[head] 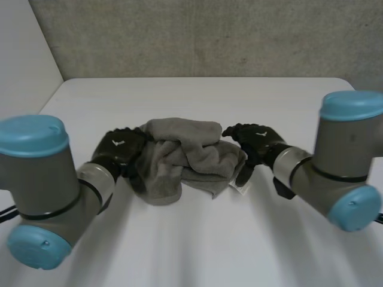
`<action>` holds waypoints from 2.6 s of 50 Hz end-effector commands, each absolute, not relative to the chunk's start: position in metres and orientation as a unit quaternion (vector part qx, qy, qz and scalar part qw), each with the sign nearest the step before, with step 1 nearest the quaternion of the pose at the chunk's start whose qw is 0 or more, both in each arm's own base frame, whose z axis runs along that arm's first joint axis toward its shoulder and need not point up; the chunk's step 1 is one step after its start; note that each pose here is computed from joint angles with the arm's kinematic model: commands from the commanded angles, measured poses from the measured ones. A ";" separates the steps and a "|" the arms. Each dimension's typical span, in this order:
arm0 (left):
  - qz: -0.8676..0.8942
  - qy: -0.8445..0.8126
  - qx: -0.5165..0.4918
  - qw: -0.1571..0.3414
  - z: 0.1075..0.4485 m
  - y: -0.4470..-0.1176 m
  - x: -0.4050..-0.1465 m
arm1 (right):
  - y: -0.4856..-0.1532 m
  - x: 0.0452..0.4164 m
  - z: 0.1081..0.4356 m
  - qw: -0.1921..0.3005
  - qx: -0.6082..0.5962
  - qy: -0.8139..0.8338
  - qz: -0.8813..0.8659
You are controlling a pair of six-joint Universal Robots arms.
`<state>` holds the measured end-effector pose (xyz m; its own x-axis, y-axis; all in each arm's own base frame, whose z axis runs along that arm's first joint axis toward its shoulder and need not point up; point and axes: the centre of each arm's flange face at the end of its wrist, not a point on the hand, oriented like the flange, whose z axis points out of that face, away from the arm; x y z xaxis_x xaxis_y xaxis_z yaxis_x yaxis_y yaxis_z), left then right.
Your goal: Fold the towel.
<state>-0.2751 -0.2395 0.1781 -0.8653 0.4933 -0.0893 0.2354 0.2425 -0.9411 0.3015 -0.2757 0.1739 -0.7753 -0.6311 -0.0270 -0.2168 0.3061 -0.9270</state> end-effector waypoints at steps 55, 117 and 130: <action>0.603 -0.766 -0.211 0.071 0.186 -0.278 -0.253 | -0.327 0.233 0.232 0.068 -0.293 0.739 -0.602; 0.567 -0.752 -0.310 0.132 0.166 -0.201 -0.272 | -0.343 0.231 0.162 0.057 -0.324 0.725 -0.606; 0.555 -0.744 -0.348 0.130 0.140 -0.187 -0.309 | -0.356 0.233 0.163 0.112 -0.258 0.762 -0.584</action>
<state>-0.2930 -0.1915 0.1538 -0.7415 0.6456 -0.1829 0.3526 0.1430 -0.9248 0.2325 -0.3534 0.1635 -0.8309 -0.5282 0.1751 -0.2971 0.1551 -0.9422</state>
